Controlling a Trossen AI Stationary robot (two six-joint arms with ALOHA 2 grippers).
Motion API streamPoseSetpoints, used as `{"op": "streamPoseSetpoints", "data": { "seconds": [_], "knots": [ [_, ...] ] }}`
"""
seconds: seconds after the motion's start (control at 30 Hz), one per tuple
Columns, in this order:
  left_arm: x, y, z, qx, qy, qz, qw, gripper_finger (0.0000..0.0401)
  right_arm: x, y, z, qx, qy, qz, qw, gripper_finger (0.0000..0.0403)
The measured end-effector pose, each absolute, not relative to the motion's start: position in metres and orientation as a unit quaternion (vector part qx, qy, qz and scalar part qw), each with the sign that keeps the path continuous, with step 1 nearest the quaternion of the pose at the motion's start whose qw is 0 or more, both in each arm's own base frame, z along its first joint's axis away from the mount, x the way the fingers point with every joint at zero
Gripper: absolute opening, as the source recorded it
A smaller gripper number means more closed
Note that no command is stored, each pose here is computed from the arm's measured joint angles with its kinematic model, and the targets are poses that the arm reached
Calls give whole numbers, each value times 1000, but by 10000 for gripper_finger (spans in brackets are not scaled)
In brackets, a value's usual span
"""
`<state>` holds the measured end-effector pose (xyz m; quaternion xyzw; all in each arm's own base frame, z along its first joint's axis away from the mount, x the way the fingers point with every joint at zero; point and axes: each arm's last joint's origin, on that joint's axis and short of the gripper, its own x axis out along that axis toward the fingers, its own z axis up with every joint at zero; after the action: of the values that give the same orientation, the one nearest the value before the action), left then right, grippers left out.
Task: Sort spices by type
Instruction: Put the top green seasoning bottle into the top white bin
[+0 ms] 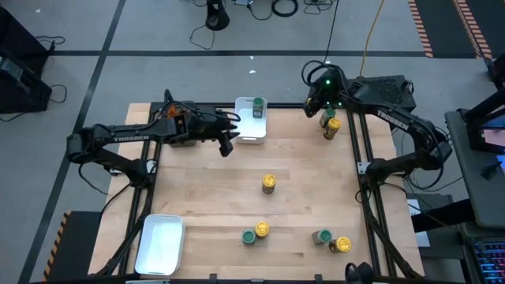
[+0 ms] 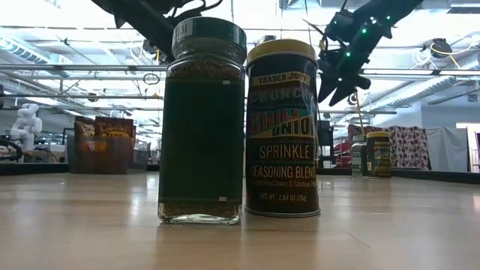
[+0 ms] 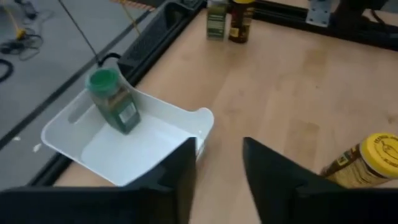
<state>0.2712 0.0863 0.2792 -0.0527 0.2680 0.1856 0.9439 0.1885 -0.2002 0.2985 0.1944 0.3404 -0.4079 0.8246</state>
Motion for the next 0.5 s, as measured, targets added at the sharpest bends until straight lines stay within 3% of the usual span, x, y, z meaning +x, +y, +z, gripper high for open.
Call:
{"op": "streamPoseSetpoints", "data": {
  "seconds": [0.17,0.27,0.5],
  "knots": [
    [271,89,281,-49,258,223,939,228,177,-210,296,213,343,-426,810,235],
    [271,91,281,-99,245,239,934,268,168,-217,296,228,337,-445,798,235],
    [268,100,281,-169,233,228,930,306,154,-234,286,238,353,-467,775,240]
  ]
}}
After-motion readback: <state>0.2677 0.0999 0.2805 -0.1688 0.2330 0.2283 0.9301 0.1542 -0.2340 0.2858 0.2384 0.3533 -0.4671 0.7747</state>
